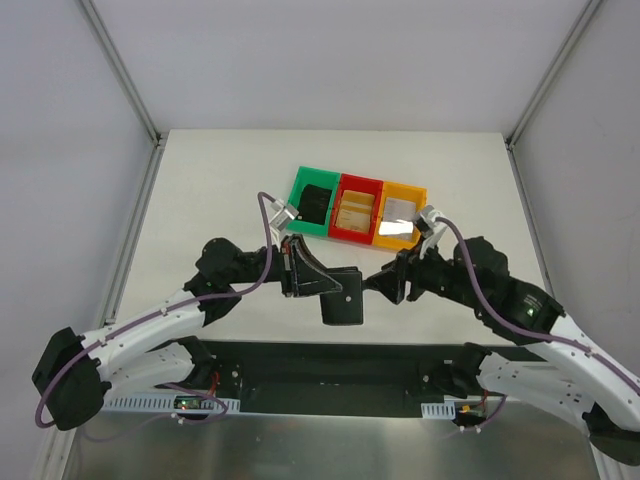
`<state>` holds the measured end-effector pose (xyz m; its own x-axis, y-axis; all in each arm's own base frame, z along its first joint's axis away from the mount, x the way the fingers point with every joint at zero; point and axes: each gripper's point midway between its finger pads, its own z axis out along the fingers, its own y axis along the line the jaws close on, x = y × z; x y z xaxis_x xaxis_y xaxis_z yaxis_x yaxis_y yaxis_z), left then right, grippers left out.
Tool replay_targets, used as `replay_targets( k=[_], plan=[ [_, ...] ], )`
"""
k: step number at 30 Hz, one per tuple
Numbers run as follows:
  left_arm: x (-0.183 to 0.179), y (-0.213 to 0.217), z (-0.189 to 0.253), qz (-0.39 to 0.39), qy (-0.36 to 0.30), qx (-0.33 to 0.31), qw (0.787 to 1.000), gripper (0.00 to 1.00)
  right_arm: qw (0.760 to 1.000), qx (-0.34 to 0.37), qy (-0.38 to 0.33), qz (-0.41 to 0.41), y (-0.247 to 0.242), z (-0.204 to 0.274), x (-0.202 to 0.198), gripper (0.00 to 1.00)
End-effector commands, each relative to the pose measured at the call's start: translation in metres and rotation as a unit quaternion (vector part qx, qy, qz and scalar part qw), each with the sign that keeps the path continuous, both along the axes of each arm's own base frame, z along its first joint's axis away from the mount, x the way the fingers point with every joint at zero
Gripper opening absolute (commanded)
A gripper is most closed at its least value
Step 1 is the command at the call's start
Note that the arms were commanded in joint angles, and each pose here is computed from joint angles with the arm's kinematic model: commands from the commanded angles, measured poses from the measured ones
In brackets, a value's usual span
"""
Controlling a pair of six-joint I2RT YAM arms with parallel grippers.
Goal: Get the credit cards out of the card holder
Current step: Open the card holder.
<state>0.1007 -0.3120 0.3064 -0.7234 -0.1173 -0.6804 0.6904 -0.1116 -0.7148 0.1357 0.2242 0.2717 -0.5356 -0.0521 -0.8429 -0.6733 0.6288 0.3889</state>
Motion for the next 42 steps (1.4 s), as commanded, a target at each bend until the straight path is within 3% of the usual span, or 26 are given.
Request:
replay_targets(
  k=[1,5,15,42],
  plan=[
    [-0.016,0.01,0.032,-0.053,-0.052,-0.068,0.995,0.0,0.997,0.066,-0.033,0.013,-0.002,0.035,-0.009,0.57],
    [-0.011,0.015,0.035,-0.064,-0.05,-0.076,0.994,0.0,0.994,0.093,-0.055,0.007,-0.013,0.056,-0.015,0.58],
    [-0.008,0.014,0.049,-0.095,-0.051,-0.09,0.99,0.0,0.989,0.129,-0.026,0.066,0.016,0.064,-0.025,0.58],
    [-0.007,0.011,0.055,-0.102,-0.058,-0.099,0.988,0.0,0.975,0.144,0.019,0.167,0.051,0.062,-0.044,0.56]
  ],
)
